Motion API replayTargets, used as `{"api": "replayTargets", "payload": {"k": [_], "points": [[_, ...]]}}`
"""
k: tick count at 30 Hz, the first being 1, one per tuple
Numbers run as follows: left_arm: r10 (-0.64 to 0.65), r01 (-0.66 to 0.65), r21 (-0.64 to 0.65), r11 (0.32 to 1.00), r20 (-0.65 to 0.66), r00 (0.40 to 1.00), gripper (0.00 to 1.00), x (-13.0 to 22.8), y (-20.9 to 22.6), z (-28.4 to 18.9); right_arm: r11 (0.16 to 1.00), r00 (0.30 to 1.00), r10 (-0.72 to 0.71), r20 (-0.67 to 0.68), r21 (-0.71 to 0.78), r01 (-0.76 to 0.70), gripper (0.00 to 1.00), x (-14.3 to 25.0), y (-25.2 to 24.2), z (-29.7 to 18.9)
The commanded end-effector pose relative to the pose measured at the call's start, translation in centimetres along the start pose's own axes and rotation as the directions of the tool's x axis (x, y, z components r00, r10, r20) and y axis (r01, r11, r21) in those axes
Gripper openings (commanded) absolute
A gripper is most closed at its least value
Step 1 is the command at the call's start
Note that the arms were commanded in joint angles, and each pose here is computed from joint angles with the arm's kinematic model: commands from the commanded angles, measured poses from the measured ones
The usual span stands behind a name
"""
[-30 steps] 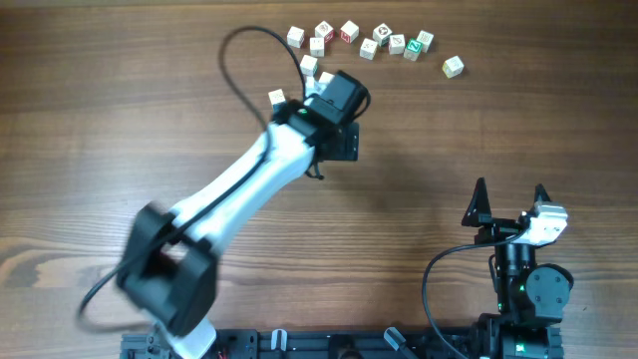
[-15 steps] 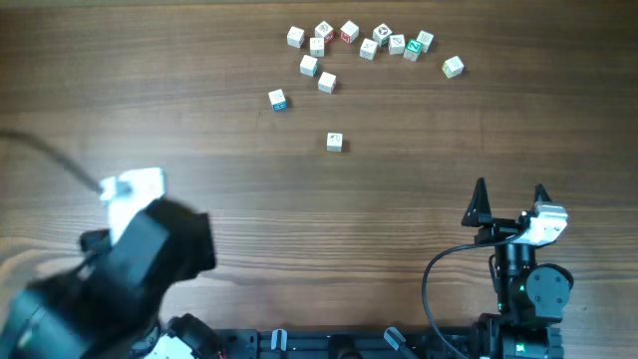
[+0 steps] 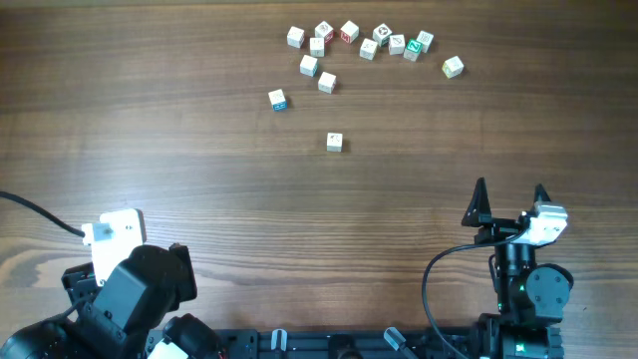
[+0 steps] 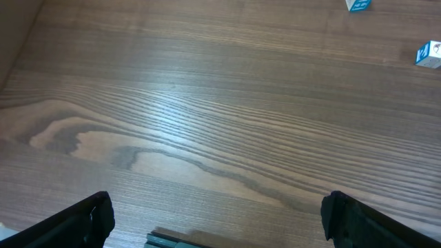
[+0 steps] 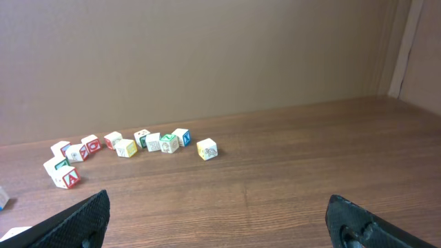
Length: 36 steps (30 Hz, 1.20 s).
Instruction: Form a tower
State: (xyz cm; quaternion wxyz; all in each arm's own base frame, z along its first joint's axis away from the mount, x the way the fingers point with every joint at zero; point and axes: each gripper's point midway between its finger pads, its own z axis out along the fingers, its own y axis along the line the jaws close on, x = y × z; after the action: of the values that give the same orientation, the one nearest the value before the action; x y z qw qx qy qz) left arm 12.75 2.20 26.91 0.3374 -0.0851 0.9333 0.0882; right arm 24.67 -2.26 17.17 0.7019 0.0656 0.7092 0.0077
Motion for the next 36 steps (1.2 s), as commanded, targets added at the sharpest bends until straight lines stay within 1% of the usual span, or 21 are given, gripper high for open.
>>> {"api": "replayTargets", "payload": {"k": [1,25,27,36], "points": [[-0.021,0.022,-0.009,1.0,0.01,1.0,1.0,-0.07,0.22,0.03,1.0,1.0,-0.015,0.01,0.006,0.015,1.0,-0.21,-0.08,-0.04],[-0.021,0.022,-0.009,1.0,0.01,1.0,1.0,-0.07,0.22,0.03,1.0,1.0,-0.015,0.01,0.005,0.015,1.0,-0.21,-0.06,-0.04],[-0.021,0.022,-0.009,1.0,0.01,1.0,1.0,-0.07,0.22,0.03,0.998,0.998,-0.056,0.012,0.01,0.056,1.0,-0.26,-0.12,-0.04],[-0.021,0.022,-0.009,1.0,0.01,1.0,1.0,-0.07,0.22,0.03,0.999,0.999,-0.048,0.011,0.006,0.048,1.0,-0.23,-0.05,-0.04]]}}
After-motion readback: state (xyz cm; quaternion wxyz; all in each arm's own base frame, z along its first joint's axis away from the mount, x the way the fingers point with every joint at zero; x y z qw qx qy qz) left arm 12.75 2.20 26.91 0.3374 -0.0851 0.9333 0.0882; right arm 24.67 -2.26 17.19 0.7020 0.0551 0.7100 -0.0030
